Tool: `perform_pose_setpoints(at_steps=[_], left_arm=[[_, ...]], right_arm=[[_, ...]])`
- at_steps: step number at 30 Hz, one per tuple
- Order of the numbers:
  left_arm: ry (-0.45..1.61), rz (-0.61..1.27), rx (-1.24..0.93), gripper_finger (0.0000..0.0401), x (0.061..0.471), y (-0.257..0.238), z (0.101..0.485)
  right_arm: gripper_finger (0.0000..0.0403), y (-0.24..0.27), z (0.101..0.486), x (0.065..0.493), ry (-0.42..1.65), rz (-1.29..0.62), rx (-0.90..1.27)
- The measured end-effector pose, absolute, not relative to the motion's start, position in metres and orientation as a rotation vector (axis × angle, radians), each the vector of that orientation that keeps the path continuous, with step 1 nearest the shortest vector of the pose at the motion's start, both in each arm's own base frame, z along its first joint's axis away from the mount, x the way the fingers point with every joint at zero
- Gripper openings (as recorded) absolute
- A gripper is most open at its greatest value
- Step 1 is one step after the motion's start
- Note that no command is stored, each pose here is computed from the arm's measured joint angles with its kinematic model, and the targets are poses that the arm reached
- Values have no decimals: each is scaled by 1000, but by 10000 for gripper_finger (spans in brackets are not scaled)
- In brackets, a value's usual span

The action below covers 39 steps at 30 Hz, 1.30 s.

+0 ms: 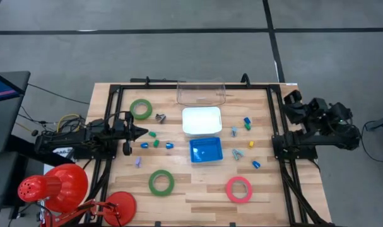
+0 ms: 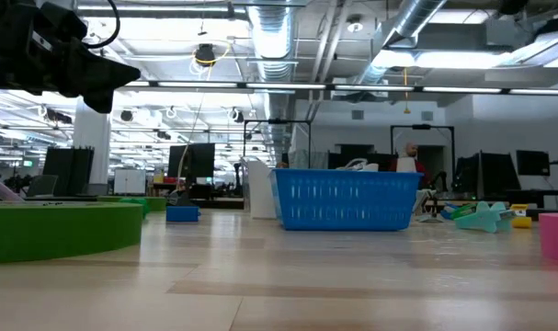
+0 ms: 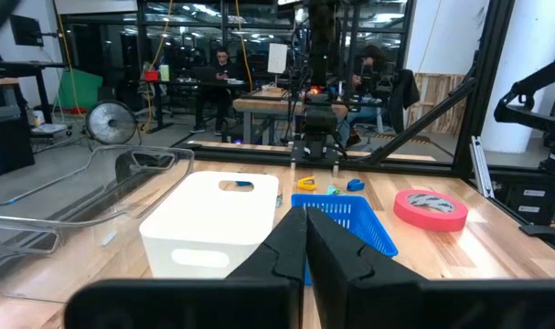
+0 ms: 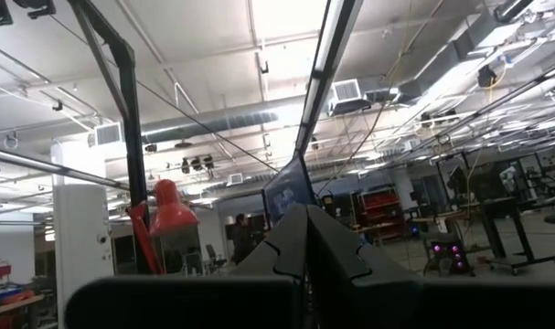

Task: Pick and place Stapler, Stapler remover, tape
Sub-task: Put the gray staple remover into the white bin

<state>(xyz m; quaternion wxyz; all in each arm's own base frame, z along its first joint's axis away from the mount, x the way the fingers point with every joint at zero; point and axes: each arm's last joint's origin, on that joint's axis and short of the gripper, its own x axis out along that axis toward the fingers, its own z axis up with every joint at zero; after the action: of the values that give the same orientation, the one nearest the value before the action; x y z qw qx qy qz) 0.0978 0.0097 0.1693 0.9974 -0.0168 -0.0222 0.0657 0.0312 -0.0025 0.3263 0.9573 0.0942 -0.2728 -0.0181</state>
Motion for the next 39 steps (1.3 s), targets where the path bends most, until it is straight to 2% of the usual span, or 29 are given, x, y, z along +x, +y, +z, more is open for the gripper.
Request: perform_pose_setpoints(at_steps=[20,39], left_arm=[[-45,132,-34,3,98,10,169],[-45,131,-34,3,98,10,169]], right_arm=[[0,-3,414,37,-422,-60,151],[0,-3,490,45,-416,-70,110]])
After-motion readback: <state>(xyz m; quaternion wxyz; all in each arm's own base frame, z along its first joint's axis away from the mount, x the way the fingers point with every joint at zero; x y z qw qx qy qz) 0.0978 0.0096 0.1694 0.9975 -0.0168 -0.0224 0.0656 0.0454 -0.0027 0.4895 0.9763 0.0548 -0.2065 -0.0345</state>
